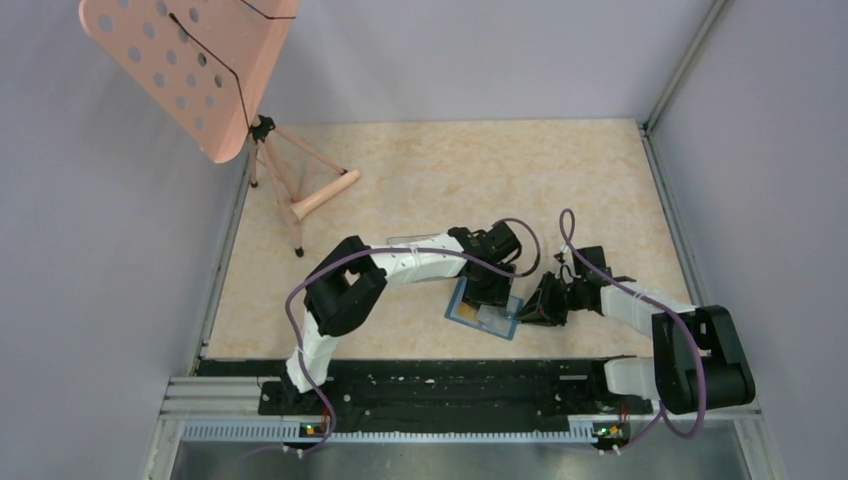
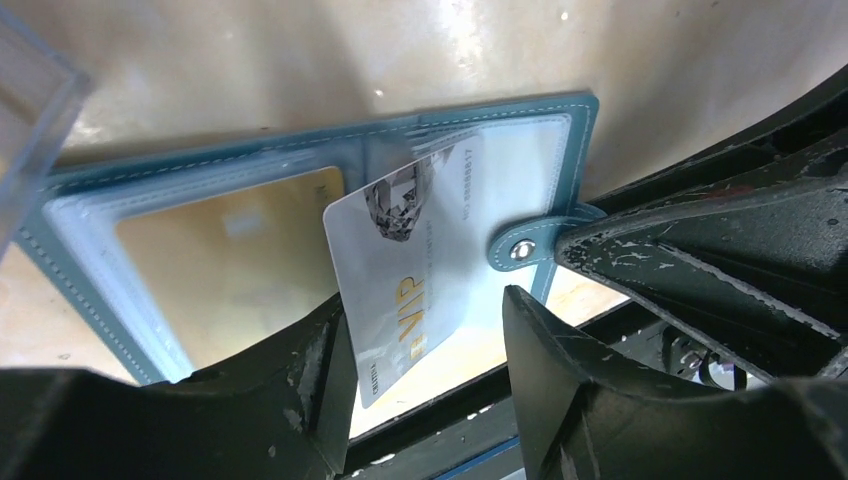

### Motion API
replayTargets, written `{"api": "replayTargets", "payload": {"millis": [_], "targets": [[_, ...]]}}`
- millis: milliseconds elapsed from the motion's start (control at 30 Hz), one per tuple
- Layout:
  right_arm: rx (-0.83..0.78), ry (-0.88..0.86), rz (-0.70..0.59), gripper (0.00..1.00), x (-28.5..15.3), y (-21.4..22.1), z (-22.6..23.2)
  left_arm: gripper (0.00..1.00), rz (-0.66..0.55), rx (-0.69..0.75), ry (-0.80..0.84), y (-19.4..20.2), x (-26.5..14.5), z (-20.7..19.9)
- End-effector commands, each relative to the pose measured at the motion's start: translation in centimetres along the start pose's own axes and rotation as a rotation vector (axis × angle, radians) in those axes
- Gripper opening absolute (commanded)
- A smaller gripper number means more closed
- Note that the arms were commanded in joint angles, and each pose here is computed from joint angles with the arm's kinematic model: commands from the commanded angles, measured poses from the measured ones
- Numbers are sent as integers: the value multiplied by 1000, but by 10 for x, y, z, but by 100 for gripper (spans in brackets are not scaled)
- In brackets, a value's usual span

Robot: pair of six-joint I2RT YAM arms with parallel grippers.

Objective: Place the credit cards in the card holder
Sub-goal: Insert the credit card into the card holder.

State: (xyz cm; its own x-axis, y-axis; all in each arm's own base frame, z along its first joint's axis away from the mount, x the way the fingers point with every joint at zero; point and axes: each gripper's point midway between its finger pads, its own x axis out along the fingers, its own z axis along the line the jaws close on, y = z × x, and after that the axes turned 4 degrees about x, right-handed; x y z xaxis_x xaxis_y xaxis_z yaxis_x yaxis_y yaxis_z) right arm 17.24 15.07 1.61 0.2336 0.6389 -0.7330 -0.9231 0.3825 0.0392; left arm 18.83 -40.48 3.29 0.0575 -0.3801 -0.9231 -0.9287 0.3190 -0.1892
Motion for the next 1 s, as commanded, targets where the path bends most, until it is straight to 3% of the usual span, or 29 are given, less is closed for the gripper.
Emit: {"api": "replayTargets", "payload": {"millis": [0,267,500,700,967], "targets": [[-34,-20,-3,19,2,0,3,59,54,60,-10,9,15,-3],[-54,-57,-19,18,-1,-3,12,69,92,128,-40,17,16,-6],[-58,-64,-16,0,0,-3,13,76,4,153,-111,3,-8,-1],[-59,-63,-16,0,-1,-2,13,84,-79,139,-140,-8,-25,3],[-60,-65,-16,0,-1,-3,14,87,-139,96,-141,-14,-38,11]]}}
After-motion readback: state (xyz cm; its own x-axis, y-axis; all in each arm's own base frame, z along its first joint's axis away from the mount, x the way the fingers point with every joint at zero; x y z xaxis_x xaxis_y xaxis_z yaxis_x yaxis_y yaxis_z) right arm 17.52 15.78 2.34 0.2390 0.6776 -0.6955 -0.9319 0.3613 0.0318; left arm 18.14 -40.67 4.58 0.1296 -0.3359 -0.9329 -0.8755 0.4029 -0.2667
